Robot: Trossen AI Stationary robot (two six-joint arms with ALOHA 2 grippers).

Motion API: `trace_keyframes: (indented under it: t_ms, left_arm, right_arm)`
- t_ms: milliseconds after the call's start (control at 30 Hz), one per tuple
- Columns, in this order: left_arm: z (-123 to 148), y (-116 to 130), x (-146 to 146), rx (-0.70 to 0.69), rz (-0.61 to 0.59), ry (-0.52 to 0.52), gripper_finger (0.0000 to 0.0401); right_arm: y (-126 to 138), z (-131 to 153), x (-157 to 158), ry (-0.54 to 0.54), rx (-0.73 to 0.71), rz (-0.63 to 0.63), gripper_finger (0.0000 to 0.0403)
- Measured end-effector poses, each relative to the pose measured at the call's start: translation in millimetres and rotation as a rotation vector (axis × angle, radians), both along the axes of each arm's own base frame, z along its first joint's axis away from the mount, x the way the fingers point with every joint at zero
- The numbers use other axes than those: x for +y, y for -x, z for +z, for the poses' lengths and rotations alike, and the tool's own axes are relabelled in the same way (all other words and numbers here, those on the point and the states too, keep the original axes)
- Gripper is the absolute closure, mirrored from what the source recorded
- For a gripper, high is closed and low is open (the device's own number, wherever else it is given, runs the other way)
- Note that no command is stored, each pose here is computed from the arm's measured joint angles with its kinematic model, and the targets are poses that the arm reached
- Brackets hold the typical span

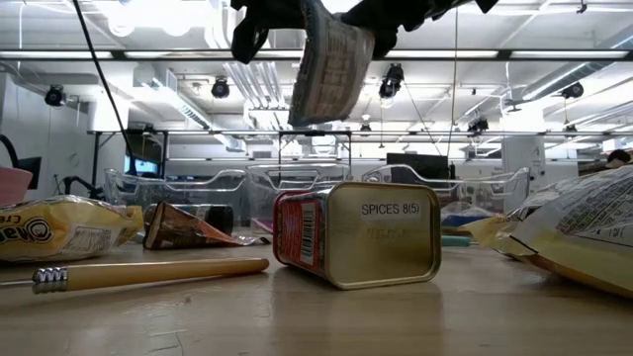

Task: Pick & Place Food Item
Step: Put the light yellow noodle pack into the right transparent bin

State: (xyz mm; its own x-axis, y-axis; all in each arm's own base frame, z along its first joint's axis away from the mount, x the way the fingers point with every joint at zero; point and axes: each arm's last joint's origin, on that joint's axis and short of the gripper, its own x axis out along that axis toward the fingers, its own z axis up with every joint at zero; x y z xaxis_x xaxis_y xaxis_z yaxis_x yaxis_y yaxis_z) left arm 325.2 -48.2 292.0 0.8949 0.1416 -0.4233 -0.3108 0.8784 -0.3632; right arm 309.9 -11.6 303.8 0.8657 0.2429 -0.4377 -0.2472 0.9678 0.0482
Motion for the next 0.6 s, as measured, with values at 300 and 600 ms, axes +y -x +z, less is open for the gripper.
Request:
trace_keyframes:
  t_ms: [300,600]
  left_arm:
    - [2,-1,0,-0.028,0.007,0.028,0.0236]
    - [5,-2,0,-0.062,0.019,0.06,0.0159]
  right_arm:
    - [13,7,-5,0.01,0.027,-0.092,0.0395]
    - [43,16,-35,-0.06,0.059,-0.275,0.0395]
